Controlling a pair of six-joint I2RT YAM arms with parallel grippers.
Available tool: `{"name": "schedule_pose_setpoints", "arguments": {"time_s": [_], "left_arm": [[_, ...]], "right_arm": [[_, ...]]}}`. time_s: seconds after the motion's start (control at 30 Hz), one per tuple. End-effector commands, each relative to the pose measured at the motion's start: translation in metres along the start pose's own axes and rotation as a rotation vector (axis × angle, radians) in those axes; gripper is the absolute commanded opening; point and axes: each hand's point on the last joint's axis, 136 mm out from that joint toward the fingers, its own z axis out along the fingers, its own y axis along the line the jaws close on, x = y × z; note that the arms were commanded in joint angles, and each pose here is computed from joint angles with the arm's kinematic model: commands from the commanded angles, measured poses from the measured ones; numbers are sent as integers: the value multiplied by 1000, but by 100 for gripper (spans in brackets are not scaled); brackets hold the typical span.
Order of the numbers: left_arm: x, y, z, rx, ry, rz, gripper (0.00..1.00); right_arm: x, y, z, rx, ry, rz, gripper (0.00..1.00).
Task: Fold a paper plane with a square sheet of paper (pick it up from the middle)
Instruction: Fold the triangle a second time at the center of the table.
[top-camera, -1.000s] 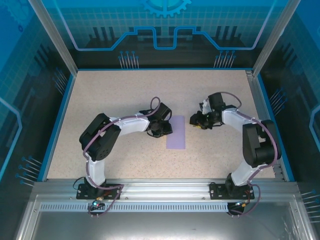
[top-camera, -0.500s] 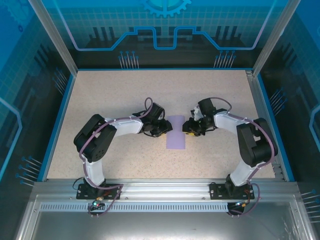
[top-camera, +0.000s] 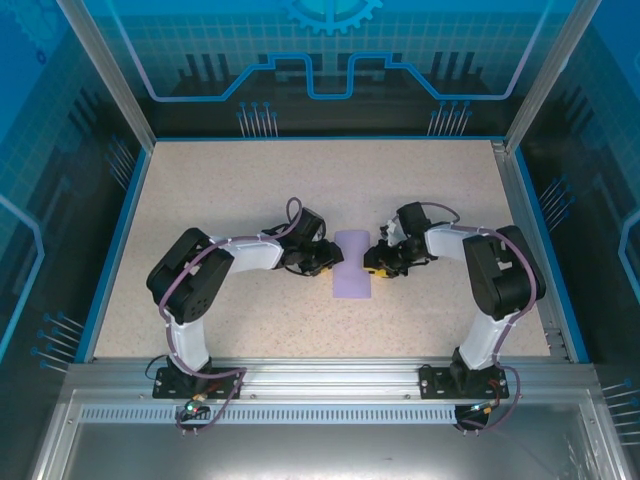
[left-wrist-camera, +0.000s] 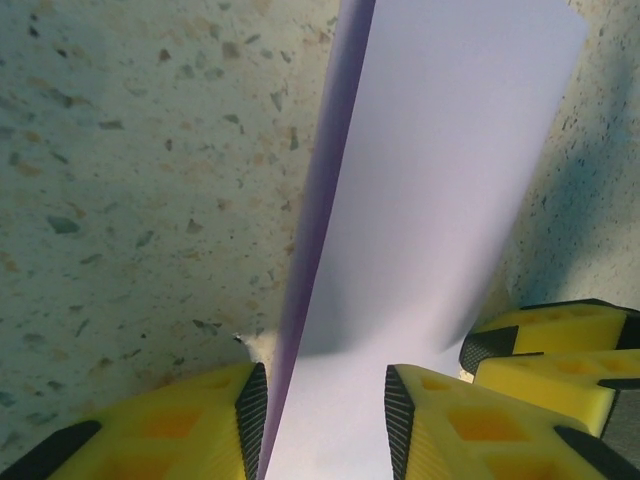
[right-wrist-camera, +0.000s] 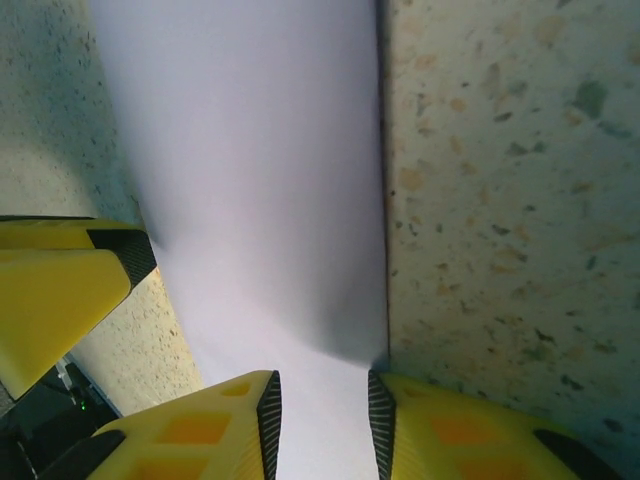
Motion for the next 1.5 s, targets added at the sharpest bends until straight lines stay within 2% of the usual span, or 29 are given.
{"name": "schedule_pose_setpoints", "arguments": {"time_s": [0.0,0.3,0.97,1.2,1.33,1.47], "left_arm": [[0,-2,2,11,24,1,39],[2,-6,8,19,59,3,40],[5,-32,7,189,82,-22,34],[4,-36,7,242,81,-31,43],[1,-49,8,326,109,2,45],[-6,-54,6,374,112,25,59]], "right_arm": [[15,-31,7,61,43,45,32],[20,-43,15,69,67,78,31],[19,-43,12,49,61,90,31],[16,-40,13,28,57,96,31],[16,-39,14,26,60,95,31],[15,-39,13,26,58,99,31]]}}
